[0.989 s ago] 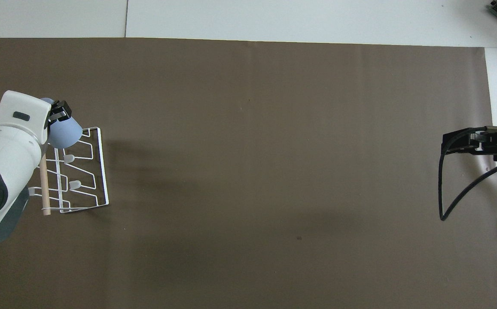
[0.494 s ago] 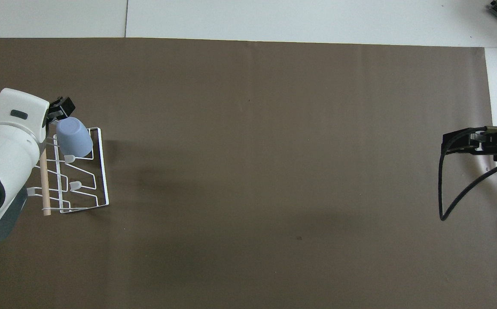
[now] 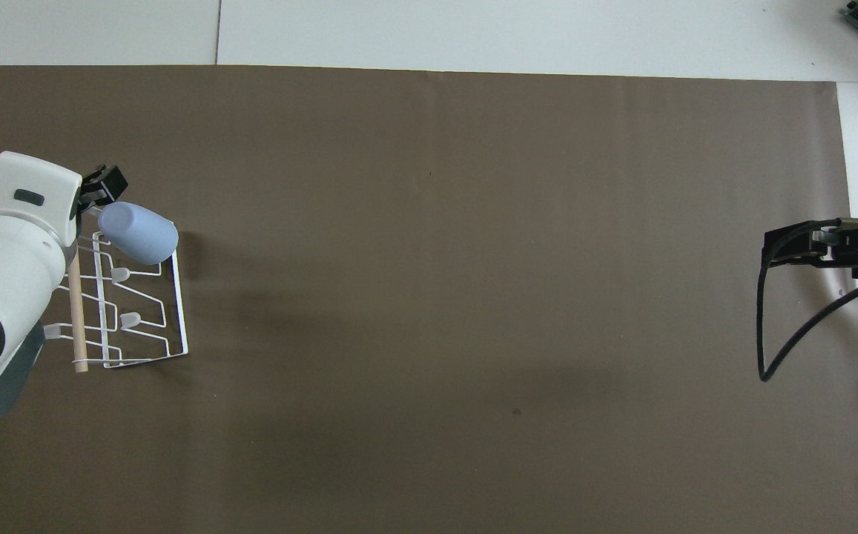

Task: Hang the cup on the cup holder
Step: 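Open the left gripper to release the cup on the rack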

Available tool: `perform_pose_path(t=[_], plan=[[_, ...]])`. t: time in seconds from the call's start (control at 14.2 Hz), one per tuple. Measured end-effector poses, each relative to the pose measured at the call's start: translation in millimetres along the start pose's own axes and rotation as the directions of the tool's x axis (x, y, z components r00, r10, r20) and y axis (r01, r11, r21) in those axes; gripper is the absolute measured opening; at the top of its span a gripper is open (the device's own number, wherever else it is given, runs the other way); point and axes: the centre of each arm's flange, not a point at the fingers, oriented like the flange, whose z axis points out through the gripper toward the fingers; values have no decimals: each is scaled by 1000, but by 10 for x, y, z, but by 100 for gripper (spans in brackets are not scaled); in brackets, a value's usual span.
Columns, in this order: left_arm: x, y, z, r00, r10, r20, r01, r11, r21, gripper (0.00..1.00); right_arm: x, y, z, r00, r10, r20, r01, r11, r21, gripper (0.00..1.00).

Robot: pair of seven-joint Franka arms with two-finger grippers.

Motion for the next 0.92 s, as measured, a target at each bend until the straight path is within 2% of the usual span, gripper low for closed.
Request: perform_pose_path(t=[0.28,0.42,0.57,0.71,0.78,0.92], plan=[[122,-10,-119,986,-154,62,157,987,-42,100,0,0,-1,1000,0,0,0,1000,0,100],[170,30,-195,978,-163,131,164,986,3,100,-1,0,-1,1000,0,0,0,1000,0,100],[234,75,-322,970,-65,236,64,998,14,100,-1,0,-2,1000,0,0,0,1000,0,100],[397,-11,-493,932,57,359,-40,998,-55,100,-1,0,-2,1000,0,0,0,1000,0,100],[490,-84,-583,910,109,400,-80,993,-89,100,-1,0,-2,1000,0,0,0,1000,0,100],[564,-167,-663,885,154,439,-119,987,-107,100,-1,0,-2,1000,0,0,0,1000,0,100]])
